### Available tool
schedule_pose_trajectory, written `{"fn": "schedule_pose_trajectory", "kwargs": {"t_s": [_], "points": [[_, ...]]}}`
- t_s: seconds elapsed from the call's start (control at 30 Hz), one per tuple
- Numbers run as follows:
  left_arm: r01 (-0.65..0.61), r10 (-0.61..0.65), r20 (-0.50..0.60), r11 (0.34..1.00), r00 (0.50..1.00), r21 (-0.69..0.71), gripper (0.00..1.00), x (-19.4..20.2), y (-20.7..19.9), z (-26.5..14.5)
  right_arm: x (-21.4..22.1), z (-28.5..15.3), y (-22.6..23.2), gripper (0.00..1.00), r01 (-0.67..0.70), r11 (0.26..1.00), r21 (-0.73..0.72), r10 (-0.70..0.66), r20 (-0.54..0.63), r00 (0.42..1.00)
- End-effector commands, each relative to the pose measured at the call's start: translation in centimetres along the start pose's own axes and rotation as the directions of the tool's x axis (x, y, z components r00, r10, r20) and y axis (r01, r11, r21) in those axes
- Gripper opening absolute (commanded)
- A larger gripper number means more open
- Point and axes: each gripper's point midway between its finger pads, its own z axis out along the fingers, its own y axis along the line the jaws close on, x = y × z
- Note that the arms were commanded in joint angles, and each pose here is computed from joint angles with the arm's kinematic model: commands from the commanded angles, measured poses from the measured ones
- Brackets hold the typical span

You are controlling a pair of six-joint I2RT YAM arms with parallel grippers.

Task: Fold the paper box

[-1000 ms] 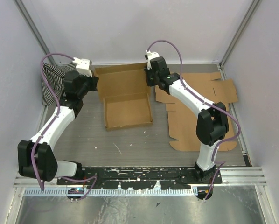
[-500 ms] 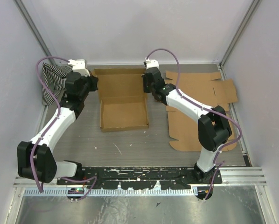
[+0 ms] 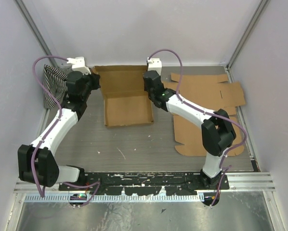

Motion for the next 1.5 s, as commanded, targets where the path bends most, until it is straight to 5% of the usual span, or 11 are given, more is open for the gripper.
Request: {"fn": "schedule_pose_trajectory", "kwargs": {"t_s": [0.0,0.67,0.83,0.97,1.1,1.27,1.3,1.47], "points": [[0.002,-0.005,0.041,0.997,0.999,0.075,0.03,-1.7,-2.3,1.3,-6.0,0.4,2.6,0.03,-0.108,0.993,-0.044,0.114,0.183,0.976],[0.017,-0.015,-0.033,0.999,0.999,0.050,0.10,3.5,-0.9,-1.5,1.5,-1.0,1.9,0.08,-0.074,0.997,-0.009,0.074,0.057,0.996],[0.023,-0.020,-0.083,0.999,0.996,0.039,0.17,4.3,-1.0,-3.3,3.5,-3.1,2.0,0.27,-0.046,0.998,-0.049,0.045,-0.017,0.999],[0.030,-0.028,-0.130,0.999,0.991,0.011,0.29,5.4,-0.6,-5.0,4.7,-5.3,1.9,0.56,-0.031,0.994,-0.107,0.022,-0.081,0.996],[0.072,-0.083,-0.170,0.995,0.982,-0.070,0.45,5.8,0.7,-7.9,5.4,-8.5,1.4,0.70,-0.017,0.981,-0.193,-0.011,-0.142,0.990],[0.130,-0.164,-0.244,0.980,0.956,-0.149,0.49,6.0,1.5,-12.8,5.0,-13.6,1.2,0.77,-0.009,0.940,-0.340,-0.065,-0.207,0.976],[0.141,-0.172,-0.247,0.980,0.954,-0.140,0.49,6.0,1.4,-13.8,4.9,-14.8,1.3,0.84,-0.014,0.927,-0.376,-0.072,-0.216,0.974],[0.225,-0.235,-0.164,0.971,0.958,-0.077,0.51,4.3,0.8,-18.9,3.2,-20.1,-0.3,0.89,-0.049,0.891,-0.452,-0.056,-0.217,0.975]]}}
